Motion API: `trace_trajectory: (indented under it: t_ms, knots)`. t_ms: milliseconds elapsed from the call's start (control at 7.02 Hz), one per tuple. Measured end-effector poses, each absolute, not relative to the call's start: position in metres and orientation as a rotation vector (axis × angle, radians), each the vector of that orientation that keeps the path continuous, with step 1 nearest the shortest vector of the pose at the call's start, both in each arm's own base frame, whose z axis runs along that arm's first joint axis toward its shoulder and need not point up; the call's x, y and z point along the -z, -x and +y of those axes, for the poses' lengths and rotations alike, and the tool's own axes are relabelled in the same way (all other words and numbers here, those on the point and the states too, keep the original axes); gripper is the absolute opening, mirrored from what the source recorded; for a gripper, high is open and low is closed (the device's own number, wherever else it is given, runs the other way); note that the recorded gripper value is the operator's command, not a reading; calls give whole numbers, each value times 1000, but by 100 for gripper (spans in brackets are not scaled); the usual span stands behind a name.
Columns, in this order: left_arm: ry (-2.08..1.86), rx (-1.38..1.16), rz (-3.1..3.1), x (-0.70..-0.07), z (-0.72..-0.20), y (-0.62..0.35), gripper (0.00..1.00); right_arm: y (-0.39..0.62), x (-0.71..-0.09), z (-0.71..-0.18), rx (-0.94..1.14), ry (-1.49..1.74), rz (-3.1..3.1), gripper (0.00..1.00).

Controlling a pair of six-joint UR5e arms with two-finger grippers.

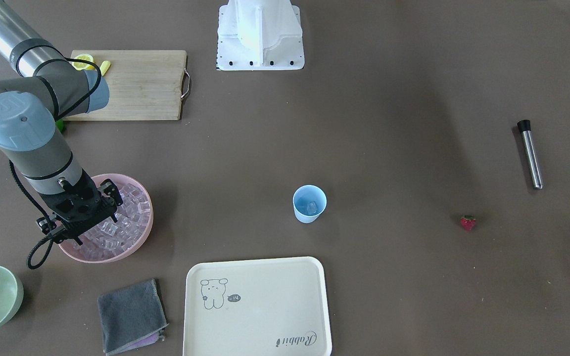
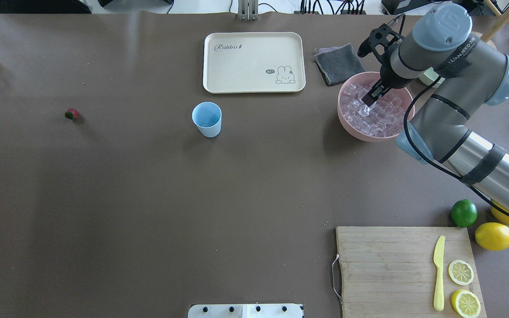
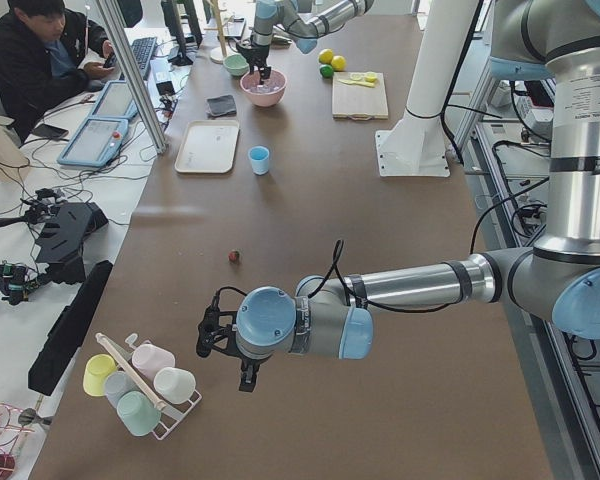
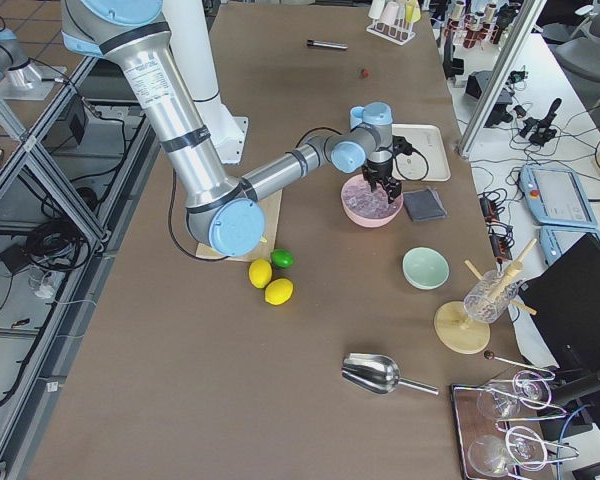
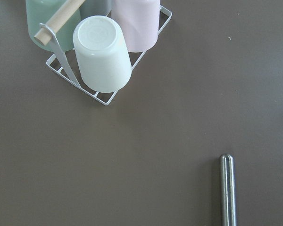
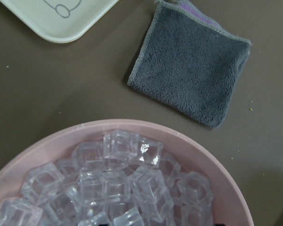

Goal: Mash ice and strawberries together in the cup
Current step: 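Grasp a third ice cube from the bowl with the right gripper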

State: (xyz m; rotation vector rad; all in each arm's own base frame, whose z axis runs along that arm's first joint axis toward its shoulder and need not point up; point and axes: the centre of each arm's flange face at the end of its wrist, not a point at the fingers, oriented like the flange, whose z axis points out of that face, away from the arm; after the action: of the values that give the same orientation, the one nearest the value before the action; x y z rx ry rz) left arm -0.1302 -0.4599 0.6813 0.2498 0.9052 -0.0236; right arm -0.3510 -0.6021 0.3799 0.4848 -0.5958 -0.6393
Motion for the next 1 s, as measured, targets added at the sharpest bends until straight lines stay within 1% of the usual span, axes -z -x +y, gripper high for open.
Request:
trace_trajectory:
  t_ms: [285,427,570,855,997]
  knots:
    - [-255,21,904,-679,-461,130,99,360,-382,-601,716,-498,-582,74]
    - [-258,20,904,-678,-462,131,99,366,-383,-597,734,-498,-583,61]
    - [-260,19,903,-676,-462,131,99,368,-386,-594,743,-502,-586,56]
    - [-262,19,903,-675,-463,131,99,366,-394,-591,749,-518,-594,52]
    - [-261,19,903,-676,-462,131,99,366,-396,-591,751,-523,-599,47]
